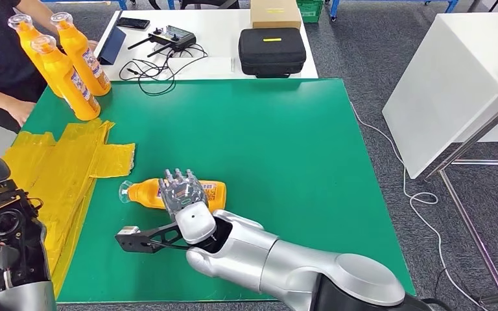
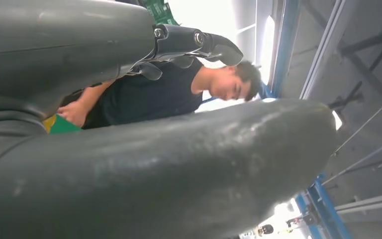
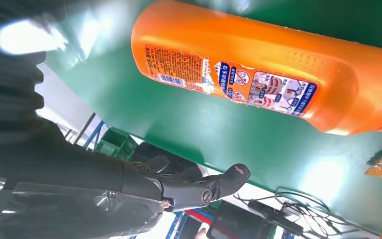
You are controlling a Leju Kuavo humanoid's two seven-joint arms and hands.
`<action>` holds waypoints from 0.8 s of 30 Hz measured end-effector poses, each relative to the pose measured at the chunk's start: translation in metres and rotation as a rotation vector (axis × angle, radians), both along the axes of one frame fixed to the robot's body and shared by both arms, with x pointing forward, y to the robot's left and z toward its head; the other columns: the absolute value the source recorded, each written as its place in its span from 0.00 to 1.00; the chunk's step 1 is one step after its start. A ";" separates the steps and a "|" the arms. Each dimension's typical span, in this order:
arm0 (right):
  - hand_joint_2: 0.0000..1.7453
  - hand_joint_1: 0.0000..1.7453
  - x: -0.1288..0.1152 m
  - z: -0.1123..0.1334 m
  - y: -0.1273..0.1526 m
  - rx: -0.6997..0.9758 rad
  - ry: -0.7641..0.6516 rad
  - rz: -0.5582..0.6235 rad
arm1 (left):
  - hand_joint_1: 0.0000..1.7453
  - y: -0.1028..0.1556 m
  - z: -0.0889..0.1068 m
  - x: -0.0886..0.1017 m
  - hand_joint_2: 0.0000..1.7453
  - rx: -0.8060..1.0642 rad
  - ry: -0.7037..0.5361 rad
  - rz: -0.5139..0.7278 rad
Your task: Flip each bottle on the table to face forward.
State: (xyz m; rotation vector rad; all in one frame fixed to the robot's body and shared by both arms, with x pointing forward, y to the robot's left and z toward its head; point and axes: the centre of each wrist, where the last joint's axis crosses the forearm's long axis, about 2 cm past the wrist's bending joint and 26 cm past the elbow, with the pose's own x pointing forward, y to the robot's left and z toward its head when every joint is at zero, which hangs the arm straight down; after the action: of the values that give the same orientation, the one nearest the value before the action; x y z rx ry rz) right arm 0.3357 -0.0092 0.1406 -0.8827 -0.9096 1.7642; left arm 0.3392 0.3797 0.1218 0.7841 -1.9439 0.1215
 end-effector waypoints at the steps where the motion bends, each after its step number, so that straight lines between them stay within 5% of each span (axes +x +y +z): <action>1: 1.00 0.00 0.000 0.000 0.000 -0.002 -0.003 0.002 | 0.00 0.000 0.000 -0.001 0.00 -0.001 -0.004 0.005; 5: 0.00 0.00 -0.002 0.001 0.003 0.002 -0.013 0.017 | 0.00 0.003 0.001 -0.006 0.00 -0.005 -0.013 0.020; 17: 0.00 0.00 -0.005 0.003 0.007 0.073 -0.023 0.050 | 0.00 0.009 -0.005 -0.032 0.00 -0.026 0.011 0.043; 21: 1.00 0.00 -0.006 0.004 0.008 0.076 -0.026 0.062 | 0.00 0.012 -0.006 -0.040 0.00 -0.028 0.011 0.060; 24: 1.00 0.00 -0.009 0.002 0.009 0.049 -0.034 0.073 | 0.00 0.016 -0.007 -0.048 0.00 -0.028 0.011 0.065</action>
State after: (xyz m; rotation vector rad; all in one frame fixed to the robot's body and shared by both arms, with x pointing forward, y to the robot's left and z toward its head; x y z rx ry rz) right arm 0.3265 0.0000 0.1422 -0.8601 -1.0140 1.7862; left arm 0.2911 0.3953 0.1145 0.8277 -1.9028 0.1832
